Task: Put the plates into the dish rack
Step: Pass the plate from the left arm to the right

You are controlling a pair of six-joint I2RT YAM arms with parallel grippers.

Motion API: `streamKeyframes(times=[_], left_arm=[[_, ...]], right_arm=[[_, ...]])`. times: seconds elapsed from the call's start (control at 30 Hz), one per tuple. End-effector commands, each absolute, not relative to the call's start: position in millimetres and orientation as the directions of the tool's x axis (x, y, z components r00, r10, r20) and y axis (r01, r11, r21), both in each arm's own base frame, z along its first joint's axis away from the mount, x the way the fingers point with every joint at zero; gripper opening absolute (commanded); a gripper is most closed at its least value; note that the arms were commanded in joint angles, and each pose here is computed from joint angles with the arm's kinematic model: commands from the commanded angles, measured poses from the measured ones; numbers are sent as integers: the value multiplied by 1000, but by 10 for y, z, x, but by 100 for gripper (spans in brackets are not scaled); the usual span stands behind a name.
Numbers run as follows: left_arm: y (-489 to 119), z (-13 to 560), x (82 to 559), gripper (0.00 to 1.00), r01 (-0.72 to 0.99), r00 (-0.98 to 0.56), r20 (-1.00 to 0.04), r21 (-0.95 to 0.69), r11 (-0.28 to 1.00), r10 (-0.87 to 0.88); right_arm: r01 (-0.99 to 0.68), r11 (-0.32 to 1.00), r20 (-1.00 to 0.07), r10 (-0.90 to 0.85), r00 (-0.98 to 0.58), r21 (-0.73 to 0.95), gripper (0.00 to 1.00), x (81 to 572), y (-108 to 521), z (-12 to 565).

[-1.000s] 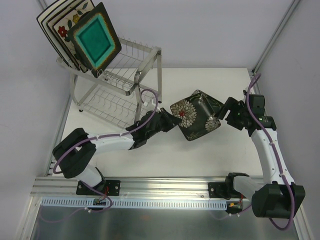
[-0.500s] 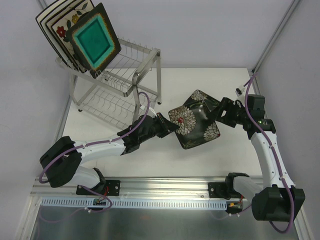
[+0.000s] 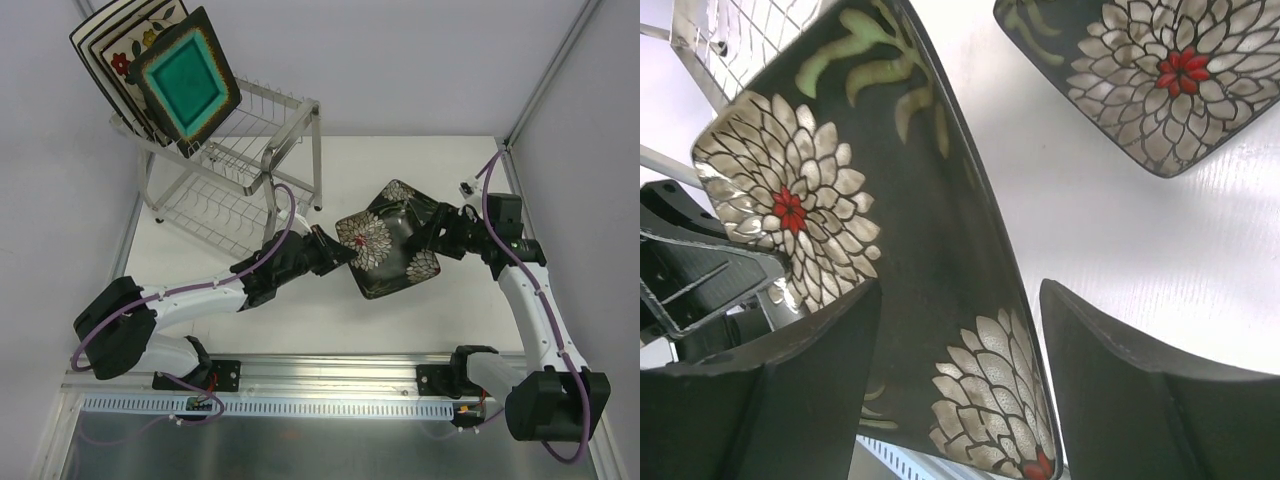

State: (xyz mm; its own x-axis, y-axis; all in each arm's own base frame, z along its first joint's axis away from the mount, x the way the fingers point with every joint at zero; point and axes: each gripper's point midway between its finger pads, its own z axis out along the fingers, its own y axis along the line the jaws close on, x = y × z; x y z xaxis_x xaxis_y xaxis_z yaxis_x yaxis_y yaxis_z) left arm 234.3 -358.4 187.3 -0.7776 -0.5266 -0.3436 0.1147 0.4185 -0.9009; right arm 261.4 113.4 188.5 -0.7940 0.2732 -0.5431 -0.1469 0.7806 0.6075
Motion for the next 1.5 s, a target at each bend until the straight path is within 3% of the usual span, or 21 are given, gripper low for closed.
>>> streamKeyframes(times=[0.0, 0.3, 0.47, 0.53, 0.77, 0.87, 1.13, 1.47], left_arm=[[-3749, 3081, 2381, 0, 318, -721, -328, -939, 129, -610], [-3833, 3225, 2335, 0, 349, -741, -325, -934, 75, -587], [-3870, 3209, 2340, 0, 353, -746, -332, -932, 79, -577], [-3904, 3159, 2339, 0, 344, -757, -328, -935, 82, -565], [-4077, 2978, 2387, 1, 315, -793, -317, -944, 95, -520], [-4147, 2913, 2411, 6, 308, -809, -312, -947, 92, -498], [-4305, 2848, 2437, 38, 276, -850, -270, -960, 54, -452], [-4404, 2807, 2401, 70, 272, -881, -264, -962, 34, -392]], right_arm=[[-187, 773, -557, 246, -794, 607, 66, 2590, 1174, 1887], [-167, 786, -551, 247, -797, 595, 56, 2583, 1141, 1786], [-180, 792, -575, 247, -780, 583, 38, 2601, 1123, 1869], [-176, 794, -577, 250, -778, 582, 26, 2594, 1113, 1879], [-165, 808, -611, 275, -742, 565, 3, 2559, 1033, 2040], [-157, 815, -620, 284, -731, 559, 1, 2532, 1011, 2088], [-104, 846, -677, 338, -654, 523, 0, 2494, 825, 2290], [-59, 835, -691, 410, -595, 547, 1, 2489, 750, 2514]])
